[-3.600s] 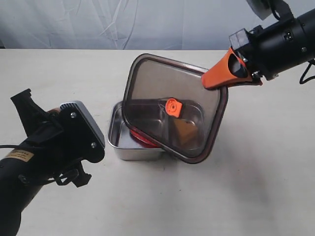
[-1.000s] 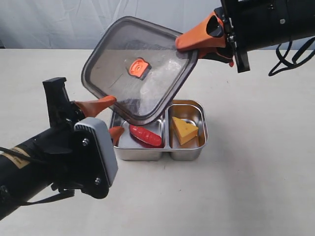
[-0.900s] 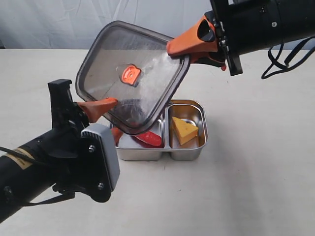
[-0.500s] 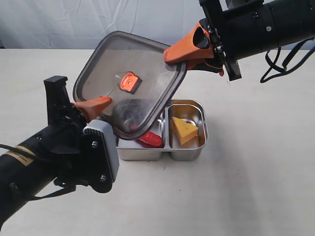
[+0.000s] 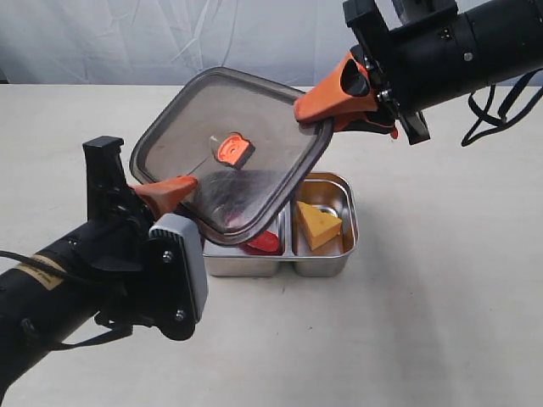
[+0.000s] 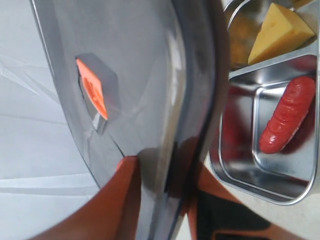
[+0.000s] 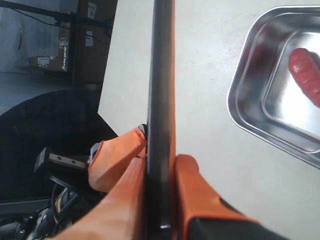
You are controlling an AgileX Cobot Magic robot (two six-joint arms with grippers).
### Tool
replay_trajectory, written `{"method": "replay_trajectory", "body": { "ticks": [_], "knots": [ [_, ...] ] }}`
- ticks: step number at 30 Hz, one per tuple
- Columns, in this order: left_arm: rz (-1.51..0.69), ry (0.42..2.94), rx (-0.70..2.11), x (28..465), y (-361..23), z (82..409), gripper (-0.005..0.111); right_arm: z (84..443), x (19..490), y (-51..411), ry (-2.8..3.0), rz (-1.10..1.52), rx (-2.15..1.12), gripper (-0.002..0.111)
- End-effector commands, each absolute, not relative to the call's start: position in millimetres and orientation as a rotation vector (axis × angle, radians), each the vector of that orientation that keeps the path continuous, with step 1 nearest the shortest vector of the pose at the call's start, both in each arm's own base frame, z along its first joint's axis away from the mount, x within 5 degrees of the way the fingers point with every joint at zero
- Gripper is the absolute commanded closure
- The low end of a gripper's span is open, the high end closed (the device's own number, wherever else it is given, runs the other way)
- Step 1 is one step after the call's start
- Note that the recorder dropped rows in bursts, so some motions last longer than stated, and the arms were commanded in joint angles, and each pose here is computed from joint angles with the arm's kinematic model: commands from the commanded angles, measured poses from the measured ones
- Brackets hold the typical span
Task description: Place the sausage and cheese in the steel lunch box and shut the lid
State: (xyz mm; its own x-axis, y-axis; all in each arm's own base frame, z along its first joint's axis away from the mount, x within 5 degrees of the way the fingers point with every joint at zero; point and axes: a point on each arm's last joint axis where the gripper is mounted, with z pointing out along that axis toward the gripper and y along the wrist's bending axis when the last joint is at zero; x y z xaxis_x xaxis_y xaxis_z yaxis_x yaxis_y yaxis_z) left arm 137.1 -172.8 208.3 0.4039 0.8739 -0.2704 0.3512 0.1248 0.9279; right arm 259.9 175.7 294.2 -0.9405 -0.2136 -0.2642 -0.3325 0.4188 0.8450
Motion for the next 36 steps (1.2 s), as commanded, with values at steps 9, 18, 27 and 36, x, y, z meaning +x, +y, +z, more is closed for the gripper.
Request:
{"method": "replay_trajectory", "body": {
  "ticks": [9, 18, 27, 36],
  "knots": [
    [0.508, 1.112, 1.517, 135, -179, 207, 0.106, 284, 266, 169, 2.582, 1.281, -0.575, 0.109],
    [0.457, 1.141, 1.533, 133, -180, 204, 0.106, 276, 272, 162, 2.642, 1.103, -0.507, 0.109],
    [0.418, 1.193, 1.587, 136, -191, 189, 0.106, 273, 276, 159, 2.634, 1.024, -0.519, 0.109],
    [0.426, 1.239, 1.689, 149, -222, 162, 0.106, 266, 281, 152, 2.642, 0.85, -0.592, 0.109]
  ]
}}
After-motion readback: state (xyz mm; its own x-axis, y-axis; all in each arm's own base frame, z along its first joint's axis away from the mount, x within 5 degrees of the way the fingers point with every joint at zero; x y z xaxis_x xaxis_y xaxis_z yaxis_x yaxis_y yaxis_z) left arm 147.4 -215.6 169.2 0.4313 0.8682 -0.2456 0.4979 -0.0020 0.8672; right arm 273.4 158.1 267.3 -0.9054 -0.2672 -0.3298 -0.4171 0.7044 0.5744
